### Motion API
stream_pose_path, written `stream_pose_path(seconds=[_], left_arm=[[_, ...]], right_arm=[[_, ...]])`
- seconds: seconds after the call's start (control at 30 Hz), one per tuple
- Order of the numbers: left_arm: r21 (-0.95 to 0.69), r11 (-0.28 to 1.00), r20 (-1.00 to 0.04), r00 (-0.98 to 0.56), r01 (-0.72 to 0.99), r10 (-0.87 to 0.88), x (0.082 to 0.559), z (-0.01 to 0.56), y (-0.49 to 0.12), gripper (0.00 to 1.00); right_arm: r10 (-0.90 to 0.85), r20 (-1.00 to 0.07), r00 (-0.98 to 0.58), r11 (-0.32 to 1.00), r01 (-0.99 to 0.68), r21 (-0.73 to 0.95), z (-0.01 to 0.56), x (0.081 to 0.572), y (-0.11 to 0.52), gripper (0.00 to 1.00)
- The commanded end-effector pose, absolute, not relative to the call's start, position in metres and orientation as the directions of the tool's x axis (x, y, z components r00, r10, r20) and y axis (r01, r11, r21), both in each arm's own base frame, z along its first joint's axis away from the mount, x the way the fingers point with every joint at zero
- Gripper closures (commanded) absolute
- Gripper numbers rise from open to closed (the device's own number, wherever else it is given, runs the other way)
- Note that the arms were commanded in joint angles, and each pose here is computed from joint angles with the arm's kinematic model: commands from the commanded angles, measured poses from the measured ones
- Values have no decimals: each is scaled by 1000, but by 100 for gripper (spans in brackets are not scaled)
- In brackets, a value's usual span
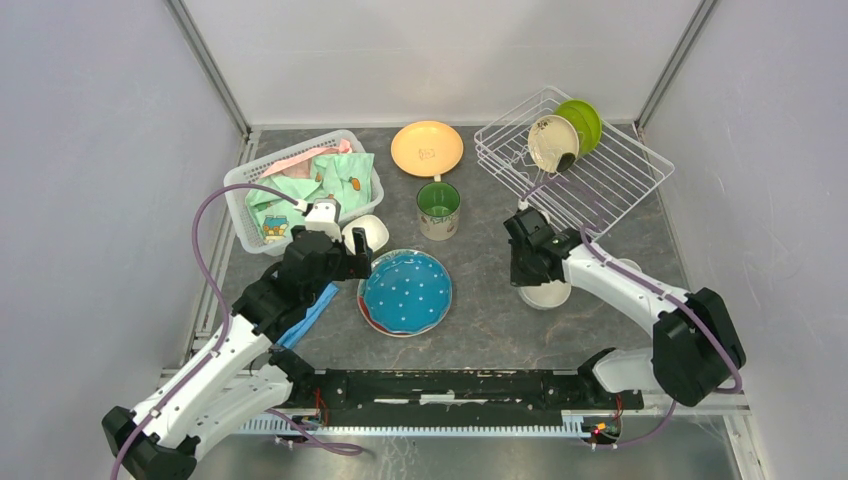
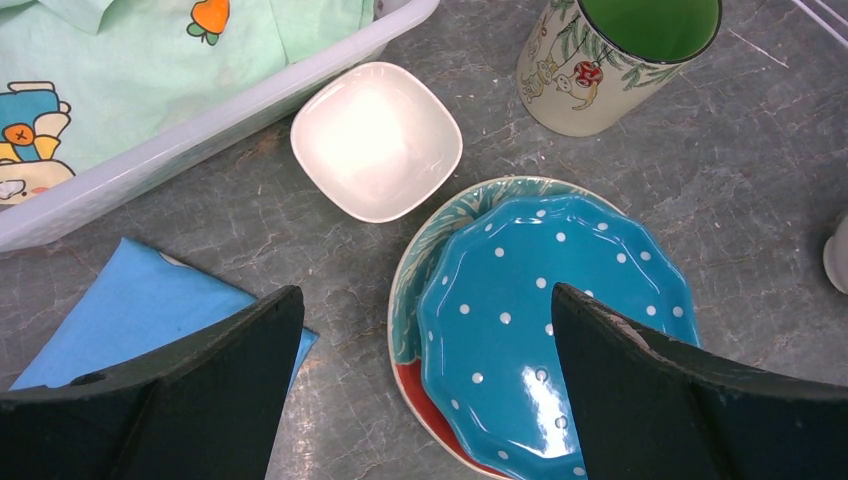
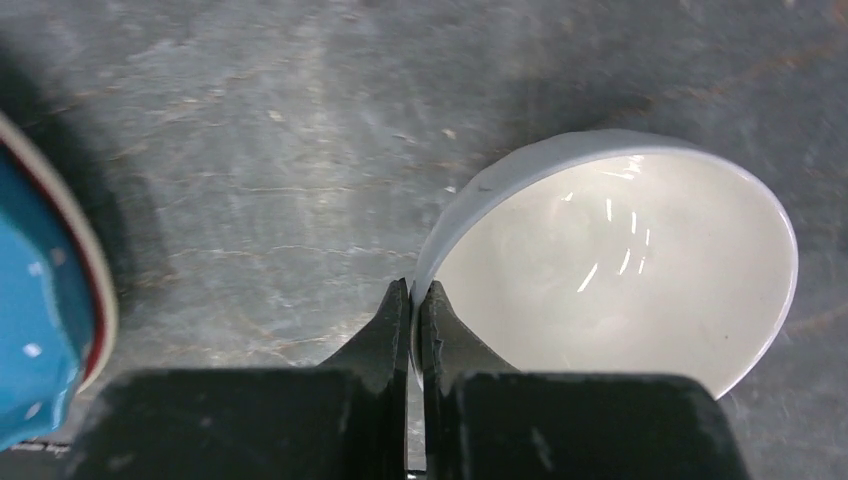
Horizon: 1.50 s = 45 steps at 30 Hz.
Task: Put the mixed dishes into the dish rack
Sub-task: Pick up the bowl from the center of the board.
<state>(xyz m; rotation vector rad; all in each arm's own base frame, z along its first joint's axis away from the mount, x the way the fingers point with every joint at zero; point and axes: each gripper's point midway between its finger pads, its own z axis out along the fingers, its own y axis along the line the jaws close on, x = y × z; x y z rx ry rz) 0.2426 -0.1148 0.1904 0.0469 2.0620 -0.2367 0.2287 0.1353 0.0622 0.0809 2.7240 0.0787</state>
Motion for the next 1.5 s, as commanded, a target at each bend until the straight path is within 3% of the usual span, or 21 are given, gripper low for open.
stream_pose_path(seconds=[0.0, 0.17, 0.63, 1.1, 1.47], left_arm=[[-105, 978, -890, -457, 177, -13, 247, 195, -118, 0], [-105, 979, -888, -459, 177, -12, 247, 194, -118, 0], [-101, 978, -882, -472, 183, -3, 248, 191, -120, 0], [-101, 978, -882, -471, 183, -4, 247, 191, -120, 0], [-101, 978, -879, -476, 183, -2, 247, 190, -120, 0]], right_arm=[[12, -529, -849, 944, -166, 287, 95, 254, 191, 100], [2, -609, -793, 859, -310, 407, 113, 252, 216, 100], [-26, -751, -660, 721, -532, 443, 134, 240, 235, 100], [-44, -826, -562, 615, -667, 422, 154, 237, 249, 100], [49, -799, -599, 450, -701, 553, 139, 213, 248, 100]])
